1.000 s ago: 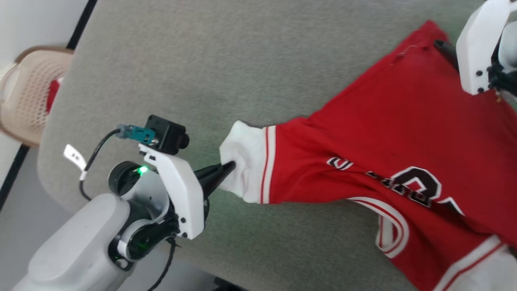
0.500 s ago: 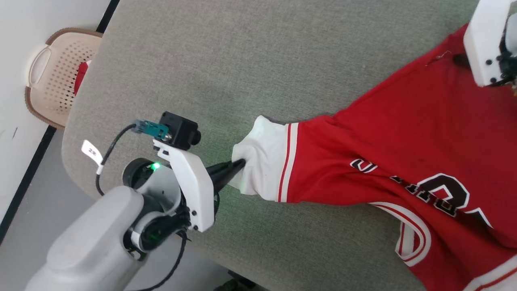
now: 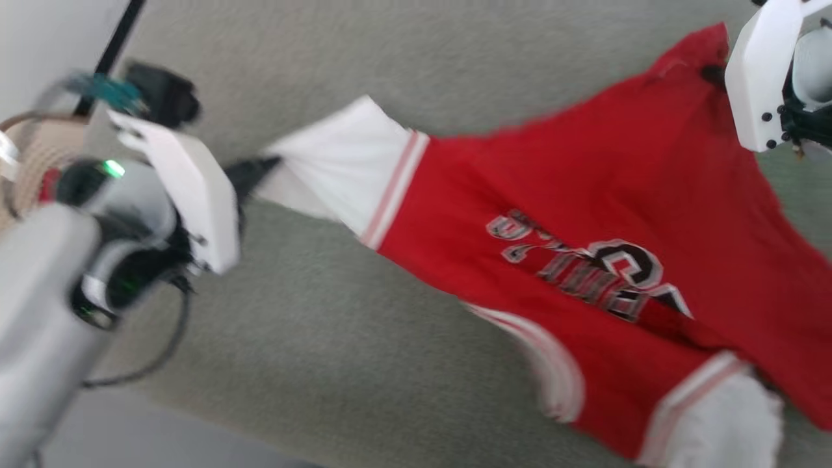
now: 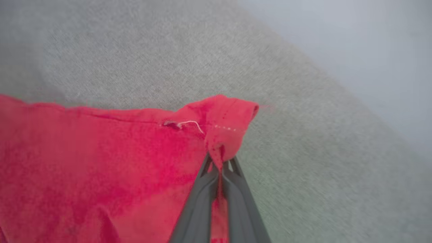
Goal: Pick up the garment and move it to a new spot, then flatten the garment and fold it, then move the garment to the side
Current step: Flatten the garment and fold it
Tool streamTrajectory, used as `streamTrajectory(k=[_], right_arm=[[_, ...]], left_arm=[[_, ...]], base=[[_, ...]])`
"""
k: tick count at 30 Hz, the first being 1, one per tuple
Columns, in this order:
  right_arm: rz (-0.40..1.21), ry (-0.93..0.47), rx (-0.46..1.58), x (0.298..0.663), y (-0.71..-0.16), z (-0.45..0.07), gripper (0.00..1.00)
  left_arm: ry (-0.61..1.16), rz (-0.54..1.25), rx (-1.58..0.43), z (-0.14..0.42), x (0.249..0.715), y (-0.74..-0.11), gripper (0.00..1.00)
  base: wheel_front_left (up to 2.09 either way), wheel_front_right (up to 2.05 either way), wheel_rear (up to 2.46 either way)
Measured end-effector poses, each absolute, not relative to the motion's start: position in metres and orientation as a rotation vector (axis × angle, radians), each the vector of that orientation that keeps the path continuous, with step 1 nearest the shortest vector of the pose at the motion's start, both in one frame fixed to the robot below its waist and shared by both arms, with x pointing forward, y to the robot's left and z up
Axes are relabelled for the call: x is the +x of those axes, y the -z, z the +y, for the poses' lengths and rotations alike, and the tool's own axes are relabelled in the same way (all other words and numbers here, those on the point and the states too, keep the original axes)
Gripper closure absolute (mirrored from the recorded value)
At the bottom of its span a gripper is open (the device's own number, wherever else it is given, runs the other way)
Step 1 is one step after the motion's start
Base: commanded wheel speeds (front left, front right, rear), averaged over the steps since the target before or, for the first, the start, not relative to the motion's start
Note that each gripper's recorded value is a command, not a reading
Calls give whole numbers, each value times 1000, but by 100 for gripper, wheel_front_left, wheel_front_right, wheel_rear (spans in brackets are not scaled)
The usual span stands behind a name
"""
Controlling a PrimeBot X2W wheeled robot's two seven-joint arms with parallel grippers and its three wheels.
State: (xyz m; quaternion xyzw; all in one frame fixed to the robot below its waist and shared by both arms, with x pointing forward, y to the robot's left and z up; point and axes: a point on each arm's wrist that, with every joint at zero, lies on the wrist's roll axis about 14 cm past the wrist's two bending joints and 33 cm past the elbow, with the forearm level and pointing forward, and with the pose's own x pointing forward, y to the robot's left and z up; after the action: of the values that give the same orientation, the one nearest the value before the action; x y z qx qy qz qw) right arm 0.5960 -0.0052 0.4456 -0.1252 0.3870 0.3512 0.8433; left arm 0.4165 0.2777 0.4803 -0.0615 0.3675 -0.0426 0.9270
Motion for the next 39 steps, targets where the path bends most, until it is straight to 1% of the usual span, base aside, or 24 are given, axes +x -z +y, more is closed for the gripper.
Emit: streamTrajectory(k=[8,14,21,26,29,32,36,39], right_arm=[[553,-625,-226,595,-537,-61,100],[381,-555,-195,578,-610,-90,100],[253,-487,-204,545,-676,-117,100],[201,-427,-212,531,-700,-136,100],[195,-400,-191,537,-700,-141,100],[189,-375,-185,550,-697,-141,100],[155,-338,-171,579,-696,-140,100],[110,-319,-184,605,-692,-134,100]], left_arm=[[115,560,-2,277,462,-571,100],[136,402,77,265,484,-639,100],[182,264,153,241,493,-706,100],[218,199,186,222,499,-734,100],[219,169,189,220,511,-741,100],[220,123,190,216,530,-747,100],[217,25,192,210,562,-761,100],[197,-84,189,210,589,-776,100]], base=[[0,0,0],[0,0,0],[0,0,0],[0,0,0],[0,0,0],[0,0,0],[0,0,0],[0,0,0]])
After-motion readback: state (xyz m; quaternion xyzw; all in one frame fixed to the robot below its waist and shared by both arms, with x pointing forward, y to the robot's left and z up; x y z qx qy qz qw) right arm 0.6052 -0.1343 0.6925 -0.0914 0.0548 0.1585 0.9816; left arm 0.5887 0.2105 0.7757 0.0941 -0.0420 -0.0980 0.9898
